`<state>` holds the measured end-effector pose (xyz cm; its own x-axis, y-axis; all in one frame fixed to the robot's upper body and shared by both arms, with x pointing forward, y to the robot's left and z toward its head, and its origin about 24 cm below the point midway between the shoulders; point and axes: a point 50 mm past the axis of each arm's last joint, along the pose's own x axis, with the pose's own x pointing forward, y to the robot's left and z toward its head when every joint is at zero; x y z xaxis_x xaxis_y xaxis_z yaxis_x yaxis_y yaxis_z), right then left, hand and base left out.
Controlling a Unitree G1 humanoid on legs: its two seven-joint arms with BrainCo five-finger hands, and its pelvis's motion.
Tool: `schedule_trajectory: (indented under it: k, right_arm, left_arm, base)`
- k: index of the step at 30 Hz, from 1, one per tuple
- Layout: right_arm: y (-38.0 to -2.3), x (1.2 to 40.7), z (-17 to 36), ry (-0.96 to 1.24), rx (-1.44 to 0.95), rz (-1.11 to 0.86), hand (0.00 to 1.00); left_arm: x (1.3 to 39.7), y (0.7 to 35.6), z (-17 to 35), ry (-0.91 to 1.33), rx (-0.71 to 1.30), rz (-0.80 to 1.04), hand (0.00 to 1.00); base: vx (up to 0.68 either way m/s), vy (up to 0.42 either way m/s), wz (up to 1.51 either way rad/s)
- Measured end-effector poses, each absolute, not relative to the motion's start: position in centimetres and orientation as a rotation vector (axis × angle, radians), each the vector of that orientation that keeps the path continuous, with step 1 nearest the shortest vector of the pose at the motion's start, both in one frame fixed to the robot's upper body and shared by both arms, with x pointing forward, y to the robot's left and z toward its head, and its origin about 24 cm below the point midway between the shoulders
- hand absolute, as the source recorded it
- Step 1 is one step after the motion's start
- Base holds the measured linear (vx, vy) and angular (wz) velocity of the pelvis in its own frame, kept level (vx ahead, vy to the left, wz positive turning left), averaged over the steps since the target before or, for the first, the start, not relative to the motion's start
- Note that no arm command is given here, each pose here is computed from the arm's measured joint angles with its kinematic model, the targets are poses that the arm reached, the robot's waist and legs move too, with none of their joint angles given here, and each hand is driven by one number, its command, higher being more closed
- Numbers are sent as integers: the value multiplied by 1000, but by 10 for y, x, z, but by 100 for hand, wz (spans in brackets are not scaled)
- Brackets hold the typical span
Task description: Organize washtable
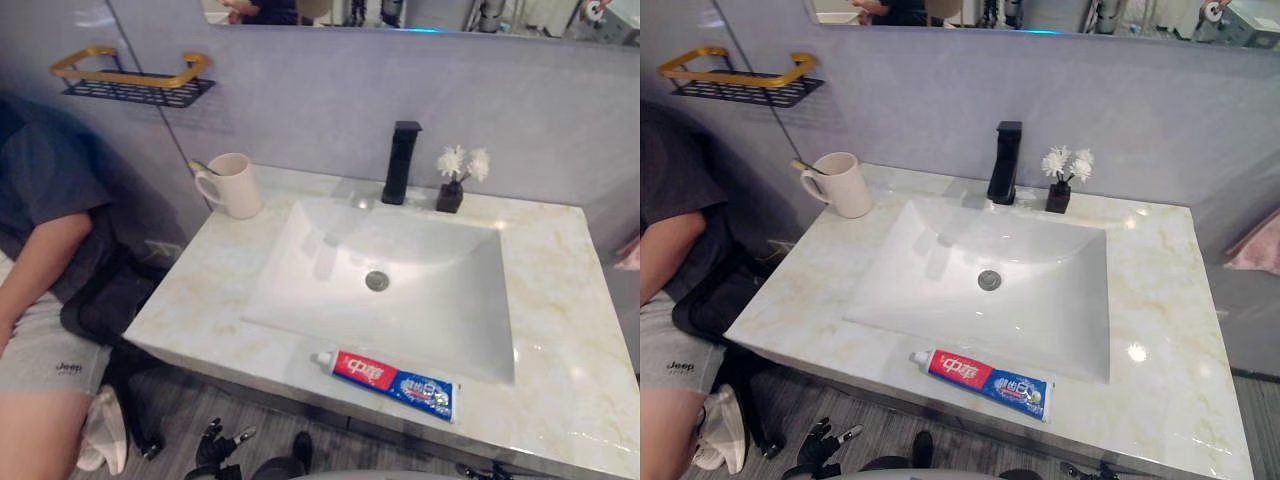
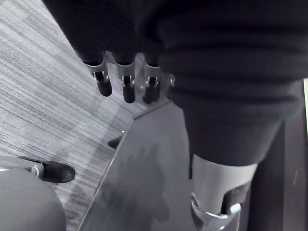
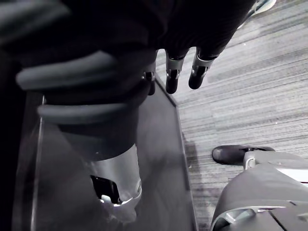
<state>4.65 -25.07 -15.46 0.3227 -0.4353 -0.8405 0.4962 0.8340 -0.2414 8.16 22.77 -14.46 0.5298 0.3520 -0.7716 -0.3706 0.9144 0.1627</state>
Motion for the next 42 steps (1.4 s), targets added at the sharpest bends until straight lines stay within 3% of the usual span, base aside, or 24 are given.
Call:
schedule_trajectory:
  k: [4, 7, 9, 13, 18, 20, 21, 23, 27, 33, 42]
  right_arm:
    - [-251, 48, -154, 1077, 65, -607, 0]
    - [-252, 46, -154, 1081, 63, -610, 0]
    - [-253, 37, -155, 1100, 58, -616, 0]
    - [-254, 22, -155, 1129, 60, -613, 0]
    - [-256, 12, -155, 1145, 62, -615, 0]
    - [-258, 11, -153, 1138, 57, -612, 0]
    - [-260, 11, -152, 1133, 54, -611, 0]
    - [-263, 15, -150, 1119, 45, -588, 0]
    - [-260, 26, -151, 1104, 37, -521, 0]
    - [-253, 39, -152, 1089, 23, -451, 0]
    - [-250, 48, -151, 1072, 9, -412, 0]
  left_arm:
    - [76, 266, -134, 877, -11, 580, 0]
    - [88, 317, -99, 710, 70, 706, 0]
    - [111, 356, -43, 459, 185, 781, 0]
    - [140, 379, 64, 19, 386, 823, 0]
    - [173, 332, 166, -462, 610, 636, 0]
    - [192, 280, 192, -646, 702, 406, 0]
    - [196, 266, 195, -681, 717, 340, 0]
    - [207, 210, 192, -768, 736, 27, 0]
    - [216, 151, 164, -728, 727, -384, 0]
    - [219, 117, 110, -533, 799, -705, 0]
    - [213, 118, 81, -387, 859, -820, 0]
  base:
    - [-103, 12, 20]
    - [-58, -2, 25]
    - [1, -11, 13]
    - [34, -21, 11]
    - [48, -26, 9]
    - [0, 0, 0]
    - [0, 0, 0]
    - [0, 0, 0]
    - [-9, -32, -17]
    - [14, -46, -17]
    - [37, -31, -13]
